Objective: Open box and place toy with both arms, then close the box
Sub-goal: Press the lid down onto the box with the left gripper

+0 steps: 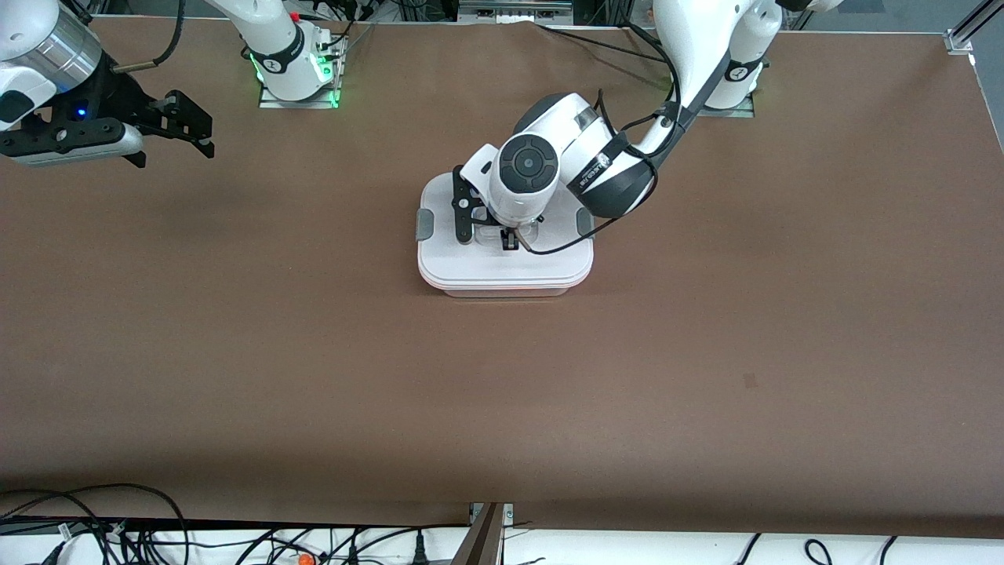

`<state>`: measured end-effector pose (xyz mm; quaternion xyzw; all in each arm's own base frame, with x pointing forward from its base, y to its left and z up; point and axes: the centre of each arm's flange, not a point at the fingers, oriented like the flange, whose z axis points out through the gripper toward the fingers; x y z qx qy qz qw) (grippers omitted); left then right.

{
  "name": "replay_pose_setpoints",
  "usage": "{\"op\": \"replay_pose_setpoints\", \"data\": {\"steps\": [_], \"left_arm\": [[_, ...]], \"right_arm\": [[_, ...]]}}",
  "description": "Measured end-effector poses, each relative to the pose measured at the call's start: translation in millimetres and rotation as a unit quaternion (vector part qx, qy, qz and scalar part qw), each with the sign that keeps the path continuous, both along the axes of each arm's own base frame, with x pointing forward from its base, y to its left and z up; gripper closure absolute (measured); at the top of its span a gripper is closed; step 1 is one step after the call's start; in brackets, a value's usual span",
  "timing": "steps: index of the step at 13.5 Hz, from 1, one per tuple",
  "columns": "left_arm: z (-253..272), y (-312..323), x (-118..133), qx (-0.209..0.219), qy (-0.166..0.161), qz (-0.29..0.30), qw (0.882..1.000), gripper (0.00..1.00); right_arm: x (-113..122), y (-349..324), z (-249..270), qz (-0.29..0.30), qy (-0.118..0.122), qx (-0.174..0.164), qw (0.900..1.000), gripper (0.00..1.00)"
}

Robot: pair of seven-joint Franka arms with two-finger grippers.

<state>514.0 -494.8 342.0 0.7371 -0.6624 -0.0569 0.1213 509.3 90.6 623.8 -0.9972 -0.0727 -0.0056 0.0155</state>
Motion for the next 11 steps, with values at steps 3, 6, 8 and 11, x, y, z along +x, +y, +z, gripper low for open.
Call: {"op": "replay_pose_setpoints", "data": {"steps": [3, 6, 8, 11], "left_arm": [[0, 0, 0, 0.001, 0.001, 0.005, 1.000, 0.93], [0, 0, 0, 0.001, 0.000, 0.005, 1.000, 0.93], [0, 0, 0, 0.002, -0.003, 0.004, 1.000, 0.93], [1, -5, -3, 0.009, -0.018, -0.008, 1.000, 0.93]], "right_arm": [[2, -8, 7, -0.007, -0.008, 0.001, 1.000, 0.00], [4, -13, 11, -0.012, -0.012, 0.002, 1.000, 0.00], [10, -14, 4, -0.014, -0.006, 0.002, 1.000, 0.00], [22, -12, -1, -0.014, -0.004, 0.001, 1.000, 0.00]]}}
